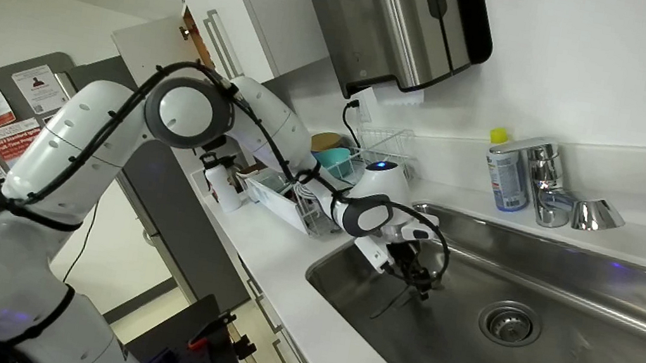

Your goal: Move the spoon from the sink to the blue bowl in the dish drainer

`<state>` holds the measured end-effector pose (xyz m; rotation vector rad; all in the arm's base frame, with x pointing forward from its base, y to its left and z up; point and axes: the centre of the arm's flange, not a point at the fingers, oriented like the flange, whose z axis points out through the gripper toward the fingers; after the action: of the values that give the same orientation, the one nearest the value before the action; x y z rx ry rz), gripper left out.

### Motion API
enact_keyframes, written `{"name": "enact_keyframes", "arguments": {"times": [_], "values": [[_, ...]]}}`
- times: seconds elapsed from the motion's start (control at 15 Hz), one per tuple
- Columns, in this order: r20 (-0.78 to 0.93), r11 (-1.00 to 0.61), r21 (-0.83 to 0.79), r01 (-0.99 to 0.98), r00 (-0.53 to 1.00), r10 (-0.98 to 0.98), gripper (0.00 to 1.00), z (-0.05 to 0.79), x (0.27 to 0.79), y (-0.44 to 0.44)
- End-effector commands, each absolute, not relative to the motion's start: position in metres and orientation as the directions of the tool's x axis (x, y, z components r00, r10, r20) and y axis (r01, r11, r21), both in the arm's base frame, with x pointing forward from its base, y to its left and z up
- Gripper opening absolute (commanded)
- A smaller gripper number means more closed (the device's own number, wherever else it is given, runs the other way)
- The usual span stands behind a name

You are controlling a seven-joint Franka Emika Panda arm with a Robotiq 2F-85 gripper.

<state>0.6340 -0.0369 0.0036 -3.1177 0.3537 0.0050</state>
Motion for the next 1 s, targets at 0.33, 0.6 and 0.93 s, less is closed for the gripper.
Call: {"name": "enact_keyframes", "arguments": {"times": [0.33,0.6,0.93], "values": [[-0.008,-0.969,0.028,-0.247,0.969,-0.247,0.27,-0.01,0.657,-0.033],[0.001,-0.97,0.023,-0.243,0.97,-0.243,0.01,-0.005,0.658,-0.029],[-0.009,-0.963,0.023,-0.267,0.964,-0.267,0.02,0.021,0.643,-0.025]]}}
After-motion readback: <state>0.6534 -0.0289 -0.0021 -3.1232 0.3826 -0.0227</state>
